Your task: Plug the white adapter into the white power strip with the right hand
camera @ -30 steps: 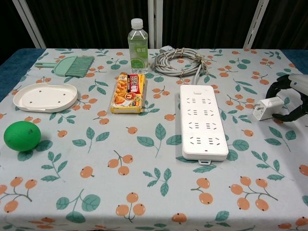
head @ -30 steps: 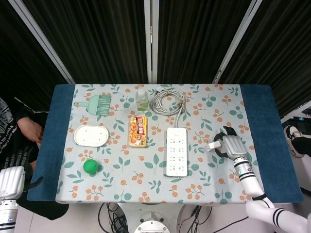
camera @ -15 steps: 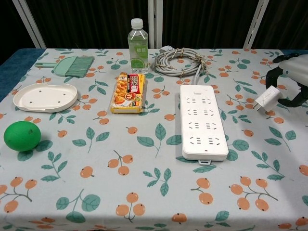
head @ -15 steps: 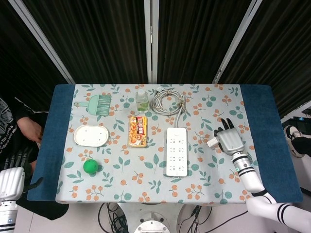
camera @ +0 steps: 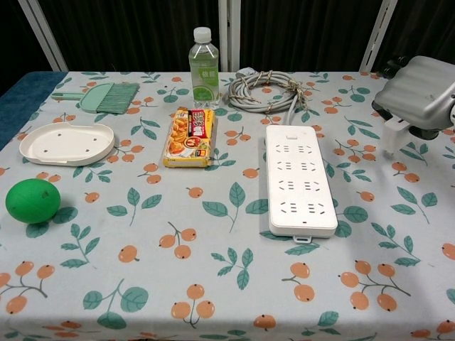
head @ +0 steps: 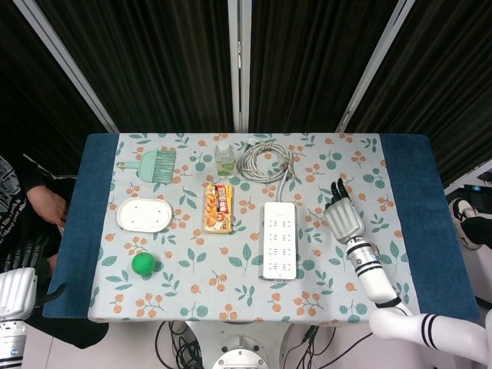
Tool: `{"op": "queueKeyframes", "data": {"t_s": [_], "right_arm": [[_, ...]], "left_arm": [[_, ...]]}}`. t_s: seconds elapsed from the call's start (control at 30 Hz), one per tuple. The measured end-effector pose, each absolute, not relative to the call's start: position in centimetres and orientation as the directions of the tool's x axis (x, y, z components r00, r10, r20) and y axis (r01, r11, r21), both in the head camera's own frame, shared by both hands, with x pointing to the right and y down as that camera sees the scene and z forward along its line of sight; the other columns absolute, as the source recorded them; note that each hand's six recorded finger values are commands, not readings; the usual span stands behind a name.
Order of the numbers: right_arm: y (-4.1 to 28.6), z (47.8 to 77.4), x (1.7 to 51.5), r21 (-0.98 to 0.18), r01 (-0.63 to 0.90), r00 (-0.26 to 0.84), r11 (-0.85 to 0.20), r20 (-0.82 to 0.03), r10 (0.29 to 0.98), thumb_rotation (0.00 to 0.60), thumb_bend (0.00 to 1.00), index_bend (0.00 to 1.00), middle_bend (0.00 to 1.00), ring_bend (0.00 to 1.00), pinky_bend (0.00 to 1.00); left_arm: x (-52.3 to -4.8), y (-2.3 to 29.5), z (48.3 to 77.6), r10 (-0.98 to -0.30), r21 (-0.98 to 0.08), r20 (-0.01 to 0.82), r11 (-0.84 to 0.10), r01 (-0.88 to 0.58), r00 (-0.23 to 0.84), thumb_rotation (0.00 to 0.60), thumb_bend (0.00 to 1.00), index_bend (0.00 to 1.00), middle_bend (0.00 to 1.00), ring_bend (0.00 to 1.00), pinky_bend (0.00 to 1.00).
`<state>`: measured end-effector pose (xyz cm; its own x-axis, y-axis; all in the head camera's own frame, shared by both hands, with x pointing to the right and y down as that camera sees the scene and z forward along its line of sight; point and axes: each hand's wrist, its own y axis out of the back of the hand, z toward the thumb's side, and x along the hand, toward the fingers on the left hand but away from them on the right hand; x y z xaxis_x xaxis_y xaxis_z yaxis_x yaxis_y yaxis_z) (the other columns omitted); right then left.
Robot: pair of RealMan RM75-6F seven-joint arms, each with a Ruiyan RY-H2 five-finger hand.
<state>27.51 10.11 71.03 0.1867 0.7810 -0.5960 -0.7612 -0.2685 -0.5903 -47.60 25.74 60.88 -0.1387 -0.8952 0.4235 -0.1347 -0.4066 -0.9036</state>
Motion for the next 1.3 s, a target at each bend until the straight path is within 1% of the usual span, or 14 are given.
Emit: {"op": "queueKeyframes", "data": {"t_s": [0.13, 0.37, 0.53, 0.63, 0.7, 0.77, 0.83, 0.9, 1.07, 1.13, 1.17, 1.23, 1.3], "right_arm": [[10.2, 71.3, 26.9, -0.64, -0.7, 0.189, -0.318, -0.595, 0.781, 0.6, 0.54, 0.6, 0.38, 0.06, 0.0], [10.1, 71.8, 27.2, -0.741, -0.517, 0.178, -0.428, -0.582, 0.793, 0.6, 0.54, 0.58, 0.38, 0.06, 0.0], [10.2, 72.6, 28.1, -0.772, -0.418, 0.162, -0.478, -0.582, 0.797, 0.6, 0.54, 0.57, 0.38, 0.06, 0.0], [10.3, 73.0, 28.5, -0.778, -0.388, 0.157, -0.494, -0.584, 0.797, 0.6, 0.53, 0.54, 0.38, 0.06, 0.0], [10.4, 73.3, 28.5, -0.781, -0.369, 0.156, -0.504, -0.587, 0.794, 0.6, 0.52, 0.49, 0.37, 0.06, 0.0], [10.5, 73.4, 28.7, -0.782, -0.354, 0.155, -0.513, -0.59, 0.792, 0.6, 0.48, 0.42, 0.35, 0.06, 0.0], [10.6, 73.4, 28.8, -0.781, -0.344, 0.152, -0.521, -0.594, 0.79, 0.6, 0.41, 0.36, 0.35, 0.06, 0.0], [10.7, 73.4, 29.0, -0.78, -0.331, 0.15, -0.531, -0.599, 0.786, 0.6, 0.37, 0.34, 0.35, 0.06, 0.0], [11.0, 73.2, 29.2, -0.779, -0.3, 0.15, -0.55, -0.608, 0.78, 0.6, 0.34, 0.34, 0.34, 0.05, 0.0], [11.0, 73.2, 29.3, -0.78, -0.288, 0.15, -0.555, -0.609, 0.779, 0.6, 0.31, 0.33, 0.33, 0.05, 0.0], [11.0, 73.1, 29.4, -0.781, -0.278, 0.15, -0.559, -0.61, 0.778, 0.6, 0.28, 0.32, 0.33, 0.05, 0.0], [11.0, 73.0, 29.5, -0.785, -0.259, 0.15, -0.563, -0.608, 0.779, 0.6, 0.18, 0.3, 0.32, 0.05, 0.0], [10.9, 72.8, 29.7, -0.79, -0.227, 0.152, -0.569, -0.606, 0.781, 0.6, 0.1, 0.28, 0.31, 0.05, 0.0]], "left_arm": [[-47.6, 25.7, 60.8, -0.897, -0.905, 0.42, -0.403, -0.134, -0.139, 0.6, 0.14, 0.05, 0.0, 0.0, 0.0], [-47.5, 25.6, 61.0, -0.895, -0.903, 0.425, -0.408, -0.133, -0.137, 0.6, 0.14, 0.05, 0.0, 0.0, 0.0], [-47.5, 25.5, 60.9, -0.897, -0.904, 0.422, -0.406, -0.131, -0.134, 0.6, 0.14, 0.05, 0.0, 0.0, 0.0], [-47.4, 25.5, 61.0, -0.896, -0.904, 0.423, -0.407, -0.133, -0.132, 0.6, 0.14, 0.05, 0.0, 0.0, 0.0], [-47.5, 25.6, 61.0, -0.896, -0.904, 0.423, -0.407, -0.133, -0.134, 0.6, 0.14, 0.05, 0.0, 0.0, 0.0], [-47.5, 25.6, 60.9, -0.896, -0.904, 0.423, -0.406, -0.134, -0.138, 0.6, 0.14, 0.05, 0.0, 0.0, 0.0], [-47.6, 25.6, 60.9, -0.895, -0.904, 0.424, -0.407, -0.134, -0.139, 0.6, 0.14, 0.05, 0.0, 0.0, 0.0], [-47.6, 25.6, 61.0, -0.894, -0.903, 0.426, -0.409, -0.134, -0.138, 0.6, 0.14, 0.05, 0.0, 0.0, 0.0], [-47.5, 25.6, 61.0, -0.893, -0.902, 0.427, -0.41, -0.135, -0.139, 0.6, 0.14, 0.05, 0.0, 0.0, 0.0], [-47.5, 25.6, 61.0, -0.893, -0.902, 0.428, -0.411, -0.135, -0.14, 0.6, 0.14, 0.05, 0.0, 0.0, 0.0], [-47.5, 25.6, 61.0, -0.893, -0.902, 0.428, -0.411, -0.135, -0.14, 0.6, 0.14, 0.05, 0.0, 0.0, 0.0], [-47.6, 25.6, 61.0, -0.893, -0.902, 0.428, -0.411, -0.136, -0.142, 0.6, 0.14, 0.05, 0.0, 0.0, 0.0], [-47.6, 25.7, 61.0, -0.892, -0.901, 0.429, -0.412, -0.136, -0.144, 0.6, 0.14, 0.05, 0.0, 0.0, 0.0]]}}
